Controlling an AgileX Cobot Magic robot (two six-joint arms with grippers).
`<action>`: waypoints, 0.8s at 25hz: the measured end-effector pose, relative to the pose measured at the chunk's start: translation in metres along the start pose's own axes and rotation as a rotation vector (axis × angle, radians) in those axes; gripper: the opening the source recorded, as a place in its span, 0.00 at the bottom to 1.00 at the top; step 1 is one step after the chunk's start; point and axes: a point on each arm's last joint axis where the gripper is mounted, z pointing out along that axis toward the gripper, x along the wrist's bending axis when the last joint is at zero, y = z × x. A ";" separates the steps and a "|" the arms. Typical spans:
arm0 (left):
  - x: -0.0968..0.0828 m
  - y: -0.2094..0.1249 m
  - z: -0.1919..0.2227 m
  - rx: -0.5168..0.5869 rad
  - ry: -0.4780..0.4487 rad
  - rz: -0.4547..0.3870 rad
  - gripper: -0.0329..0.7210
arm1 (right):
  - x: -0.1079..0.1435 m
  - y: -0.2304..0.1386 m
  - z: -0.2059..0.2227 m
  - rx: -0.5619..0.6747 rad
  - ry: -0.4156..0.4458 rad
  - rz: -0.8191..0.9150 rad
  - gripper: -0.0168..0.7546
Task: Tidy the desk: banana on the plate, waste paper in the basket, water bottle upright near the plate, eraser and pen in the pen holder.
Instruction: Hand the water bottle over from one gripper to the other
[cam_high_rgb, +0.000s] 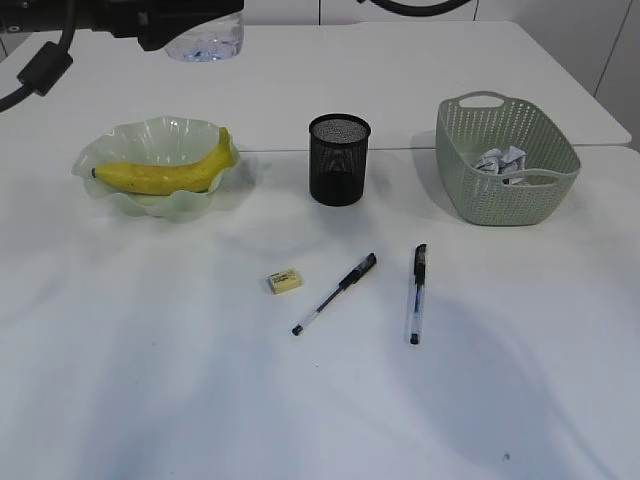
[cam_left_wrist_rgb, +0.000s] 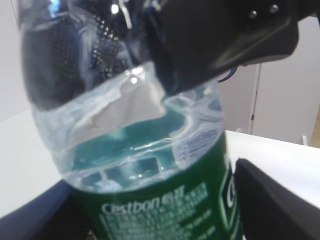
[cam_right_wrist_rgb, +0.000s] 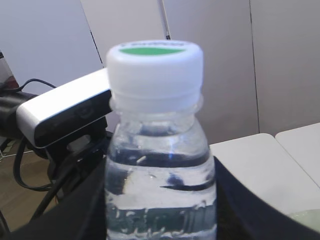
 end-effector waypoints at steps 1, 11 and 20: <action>0.000 0.000 0.000 0.000 0.000 0.000 0.83 | 0.000 0.000 0.000 0.000 0.000 0.000 0.48; 0.002 0.006 0.001 -0.002 0.006 0.026 0.81 | 0.002 0.001 0.005 -0.008 -0.004 0.001 0.48; 0.003 0.008 0.002 0.006 0.026 0.035 0.82 | 0.002 0.001 0.006 0.000 -0.014 -0.008 0.48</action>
